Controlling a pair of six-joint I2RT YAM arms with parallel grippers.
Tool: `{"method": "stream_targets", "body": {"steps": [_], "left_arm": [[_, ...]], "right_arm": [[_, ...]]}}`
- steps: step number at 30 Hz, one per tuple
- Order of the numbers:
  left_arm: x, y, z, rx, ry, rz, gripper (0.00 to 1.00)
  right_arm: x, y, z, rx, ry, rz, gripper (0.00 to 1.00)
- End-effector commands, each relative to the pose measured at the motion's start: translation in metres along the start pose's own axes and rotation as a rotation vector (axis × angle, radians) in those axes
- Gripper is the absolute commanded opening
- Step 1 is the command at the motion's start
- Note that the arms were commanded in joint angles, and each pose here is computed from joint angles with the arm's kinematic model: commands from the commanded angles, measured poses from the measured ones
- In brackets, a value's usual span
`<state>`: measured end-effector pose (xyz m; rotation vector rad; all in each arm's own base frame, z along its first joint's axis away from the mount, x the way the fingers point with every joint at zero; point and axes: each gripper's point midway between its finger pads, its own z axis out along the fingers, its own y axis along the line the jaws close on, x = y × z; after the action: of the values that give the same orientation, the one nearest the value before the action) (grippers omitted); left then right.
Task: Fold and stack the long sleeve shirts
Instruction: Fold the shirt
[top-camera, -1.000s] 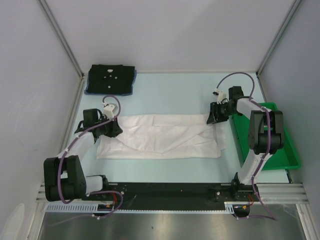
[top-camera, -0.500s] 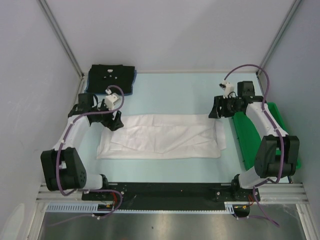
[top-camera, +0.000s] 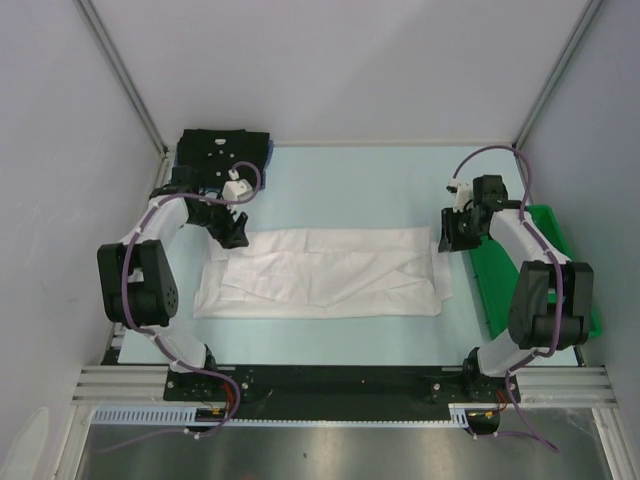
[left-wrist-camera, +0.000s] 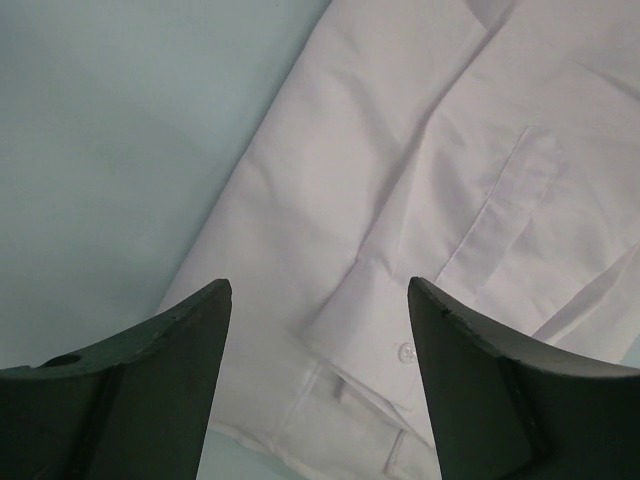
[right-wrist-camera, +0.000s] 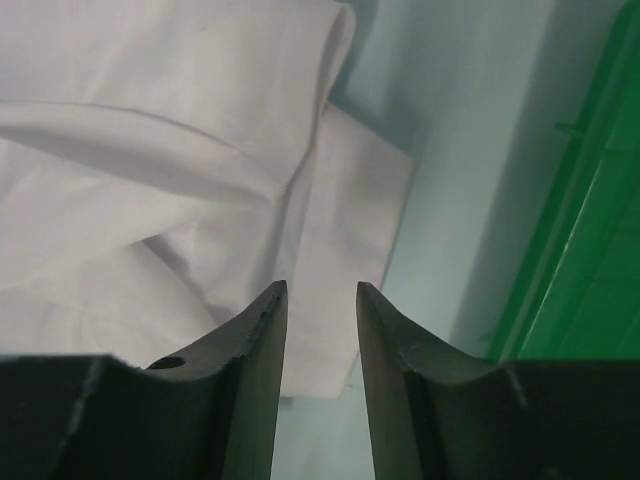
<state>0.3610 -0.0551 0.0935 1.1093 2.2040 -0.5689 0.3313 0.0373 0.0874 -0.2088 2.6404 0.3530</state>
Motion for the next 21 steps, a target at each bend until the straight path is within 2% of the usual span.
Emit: {"method": "stream_targets", "body": {"steps": [1, 7, 13, 15, 19, 21], "left_arm": [[-0.021, 0.011, -0.002, -0.001, -0.036, 0.046, 0.76], [-0.034, 0.011, -0.003, -0.001, -0.062, 0.048, 0.77], [-0.036, 0.017, 0.002, -0.002, -0.065, 0.007, 0.78], [-0.036, 0.019, 0.003, -0.009, -0.064, 0.007, 0.78], [-0.035, 0.023, 0.005, -0.013, -0.057, 0.004, 0.78], [-0.035, 0.024, 0.005, -0.012, -0.058, 0.0, 0.78]], "right_arm": [[-0.01, -0.022, 0.022, 0.093, 0.023, -0.015, 0.38], [-0.001, -0.024, 0.039, 0.09, 0.087, 0.02, 0.39], [0.0, -0.024, 0.054, 0.08, 0.112, 0.025, 0.5], [0.004, -0.025, 0.058, 0.076, 0.131, 0.032, 0.51], [0.006, -0.021, 0.062, 0.05, 0.149, 0.04, 0.39], [0.007, -0.016, 0.061, 0.017, 0.154, 0.059, 0.28]]}}
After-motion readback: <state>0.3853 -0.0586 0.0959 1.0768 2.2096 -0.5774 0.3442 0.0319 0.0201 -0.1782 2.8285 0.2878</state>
